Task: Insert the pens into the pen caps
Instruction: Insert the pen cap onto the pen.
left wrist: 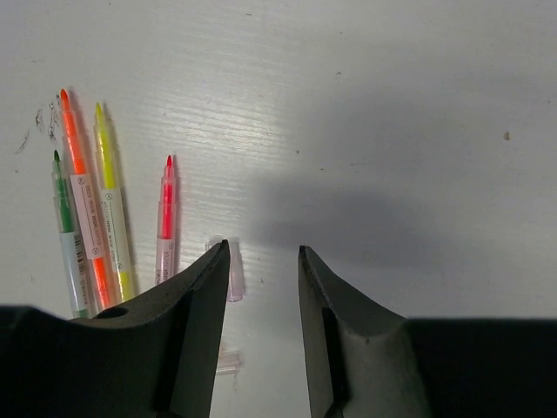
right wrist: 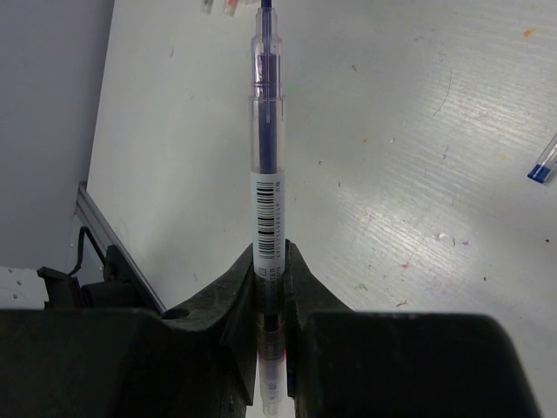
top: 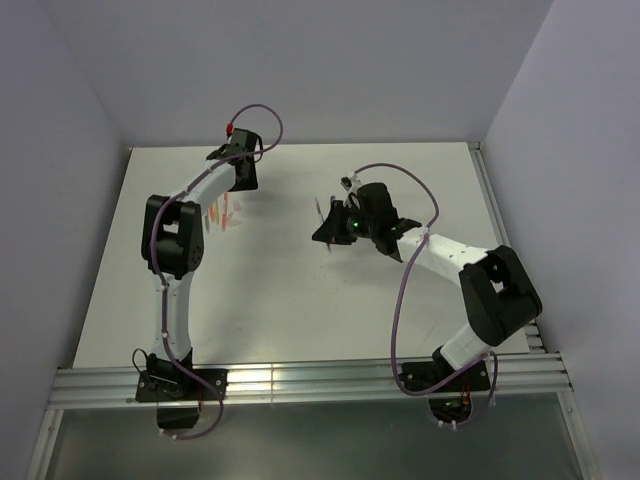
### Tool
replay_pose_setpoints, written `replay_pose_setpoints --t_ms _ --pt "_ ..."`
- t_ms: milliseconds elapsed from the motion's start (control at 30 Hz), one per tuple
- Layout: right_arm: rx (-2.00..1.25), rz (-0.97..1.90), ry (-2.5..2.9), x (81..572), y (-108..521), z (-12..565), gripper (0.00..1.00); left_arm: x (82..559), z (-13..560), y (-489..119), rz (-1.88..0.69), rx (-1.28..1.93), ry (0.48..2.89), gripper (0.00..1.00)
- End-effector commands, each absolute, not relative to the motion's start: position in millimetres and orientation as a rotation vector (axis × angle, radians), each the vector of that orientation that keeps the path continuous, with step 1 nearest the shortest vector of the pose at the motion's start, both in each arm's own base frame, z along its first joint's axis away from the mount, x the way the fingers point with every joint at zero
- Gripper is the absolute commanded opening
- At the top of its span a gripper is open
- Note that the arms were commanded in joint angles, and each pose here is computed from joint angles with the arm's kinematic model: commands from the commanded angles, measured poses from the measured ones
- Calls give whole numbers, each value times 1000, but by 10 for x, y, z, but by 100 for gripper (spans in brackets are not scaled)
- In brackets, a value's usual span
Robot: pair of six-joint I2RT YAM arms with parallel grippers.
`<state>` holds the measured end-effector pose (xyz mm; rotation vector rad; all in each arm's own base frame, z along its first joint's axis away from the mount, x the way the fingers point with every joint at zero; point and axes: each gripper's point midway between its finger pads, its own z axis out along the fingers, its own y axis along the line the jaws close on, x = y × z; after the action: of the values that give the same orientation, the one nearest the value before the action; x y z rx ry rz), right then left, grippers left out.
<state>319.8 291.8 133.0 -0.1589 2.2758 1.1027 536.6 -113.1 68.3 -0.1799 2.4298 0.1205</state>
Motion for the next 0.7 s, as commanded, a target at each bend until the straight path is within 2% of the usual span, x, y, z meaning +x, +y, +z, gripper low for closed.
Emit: replay_pose_setpoints --t_ms 0,667 --pt "-160 1112 2259 3250 2923 1328 0 5439 723 -1136 111 -207 2417 42" --pt "-163 1143 2260 3228 2954 1319 0 5315 767 -1151 24 -250 2430 41"
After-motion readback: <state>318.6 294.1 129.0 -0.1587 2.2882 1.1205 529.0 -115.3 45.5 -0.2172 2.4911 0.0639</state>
